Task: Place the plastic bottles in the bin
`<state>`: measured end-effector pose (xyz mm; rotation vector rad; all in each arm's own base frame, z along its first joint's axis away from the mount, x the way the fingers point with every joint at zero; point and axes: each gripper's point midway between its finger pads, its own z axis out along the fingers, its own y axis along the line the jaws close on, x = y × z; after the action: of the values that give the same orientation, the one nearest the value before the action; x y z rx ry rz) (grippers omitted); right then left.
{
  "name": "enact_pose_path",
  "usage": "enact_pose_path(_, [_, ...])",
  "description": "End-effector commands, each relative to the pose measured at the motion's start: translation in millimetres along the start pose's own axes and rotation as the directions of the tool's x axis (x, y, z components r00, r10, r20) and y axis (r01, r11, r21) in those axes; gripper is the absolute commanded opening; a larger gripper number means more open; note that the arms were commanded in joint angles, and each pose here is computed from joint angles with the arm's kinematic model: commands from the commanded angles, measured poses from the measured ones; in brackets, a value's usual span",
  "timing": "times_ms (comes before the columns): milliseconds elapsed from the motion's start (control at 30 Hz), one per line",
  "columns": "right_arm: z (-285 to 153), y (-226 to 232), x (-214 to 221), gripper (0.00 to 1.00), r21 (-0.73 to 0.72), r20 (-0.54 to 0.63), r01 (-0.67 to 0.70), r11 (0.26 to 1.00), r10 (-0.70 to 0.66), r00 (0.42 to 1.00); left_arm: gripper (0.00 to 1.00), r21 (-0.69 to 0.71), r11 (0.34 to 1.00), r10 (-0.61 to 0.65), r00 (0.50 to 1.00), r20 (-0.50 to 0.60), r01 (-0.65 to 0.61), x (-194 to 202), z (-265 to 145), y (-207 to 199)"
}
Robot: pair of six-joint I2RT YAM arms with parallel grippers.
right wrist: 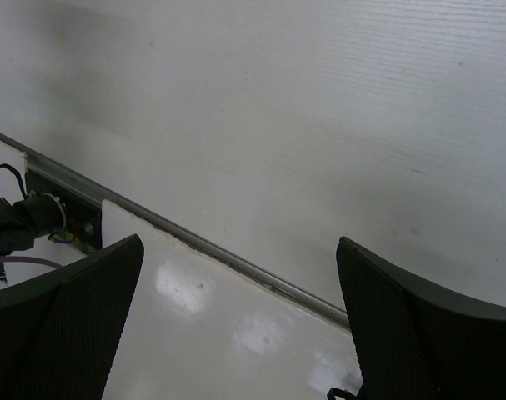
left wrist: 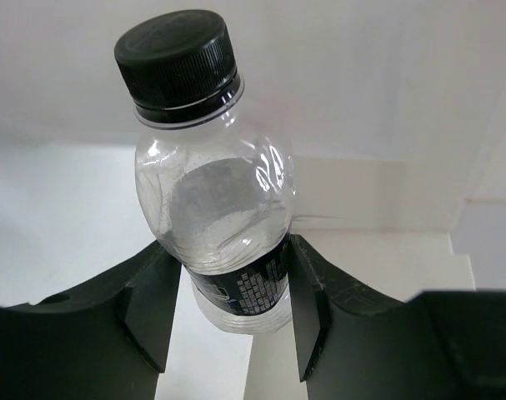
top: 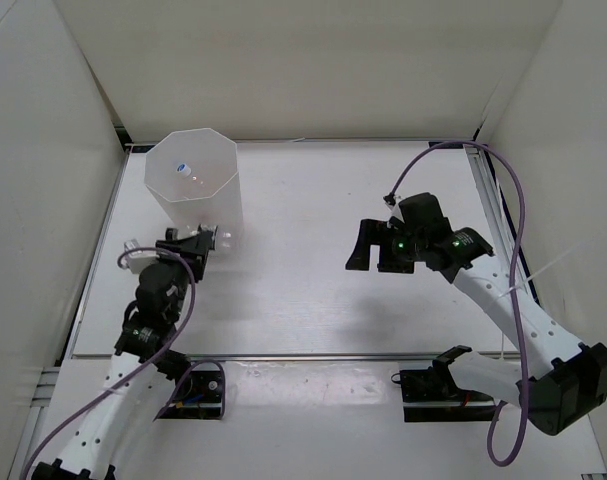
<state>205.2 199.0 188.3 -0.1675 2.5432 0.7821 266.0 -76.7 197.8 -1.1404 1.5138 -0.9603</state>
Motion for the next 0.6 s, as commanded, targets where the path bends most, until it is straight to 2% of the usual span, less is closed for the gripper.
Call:
enact_pose_path(0, [1.0, 8.5, -6.4, 1.0, -0.047, 0.022, -0.002, 0.999, 0.003, 1.0, 0.47, 0.085, 0.969, 0.225, 0.972, 0.072, -0.231, -22.7, -11.5, -59.1])
enact_pose_path(33, [1.0, 8.5, -6.4, 1.0, -0.047, 0.022, -0.002, 0.999, 0.003, 1.0, 0.47, 0.071, 0.96, 0.263, 0.961, 0.081, -0.269, -25.4, -6.6, -66.5])
enact_pose_path(67, [3.5, 8.4, -7.8, 1.0, -0.047, 0.022, -0.002, 0.999, 0.003, 1.0, 0.47, 0.113, 0.948, 0.284, 0.951, 0.122, -0.297, -36.3, -11.8, -100.0])
enact_pose_path(133, [3.2, 10.2, -7.0, 1.0, -0.055, 0.017, -0.011, 0.998, 0.012, 1.0, 0.47, 0.072, 0.902, 0.411, 0.898, 0.153, -0.425, -44.2, 1.0, -116.1])
enact_pose_path(167, [6.1, 9.9, -8.2, 1.0, -0.054, 0.016, -0.012, 0.998, 0.012, 1.0, 0.48, 0.105, 0.885, 0.428, 0.882, 0.199, -0.454, -55.0, -3.7, -151.1])
enact_pose_path(200, [6.1, 9.9, -8.2, 1.0, -0.054, 0.016, -0.012, 0.998, 0.012, 1.0, 0.48, 0.086, 0.843, 0.504, 0.835, 0.222, -0.532, -60.7, 0.1, -161.8])
enact_pose_path(267, [7.2, 12.3, -9.4, 1.0, -0.061, 0.009, -0.022, 0.998, 0.022, 1.0, 0.49, 0.075, 0.805, 0.552, 0.789, 0.268, -0.589, -71.2, 12.9, -200.6])
enact_pose_path(300, [7.7, 13.7, -12.3, 1.0, -0.062, 0.01, -0.021, 0.998, 0.022, 1.0, 0.49, 0.059, 0.765, 0.604, 0.747, 0.276, -0.641, -73.4, 19.2, -209.6])
enact_pose_path(367, [7.2, 17.1, -15.0, 1.0, -0.072, 0.009, -0.02, 0.997, 0.02, 1.0, 0.49, 0.021, 0.746, 0.63, 0.716, 0.301, -0.666, -80.4, 36.7, -229.5])
enact_pose_path(467, [5.5, 21.2, -21.6, 1.0, -0.078, 0.02, -0.015, 0.997, 0.016, 1.0, 0.55, -0.066, 0.706, 0.686, 0.659, 0.309, -0.705, -87.4, 60.0, -230.9])
enact_pose_path(567, [4.1, 22.1, -25.3, 1.0, -0.074, 0.033, -0.021, 0.997, 0.023, 0.999, 0.59, -0.112, 0.675, 0.717, 0.611, 0.336, -0.729, -97.7, 64.8, -242.1])
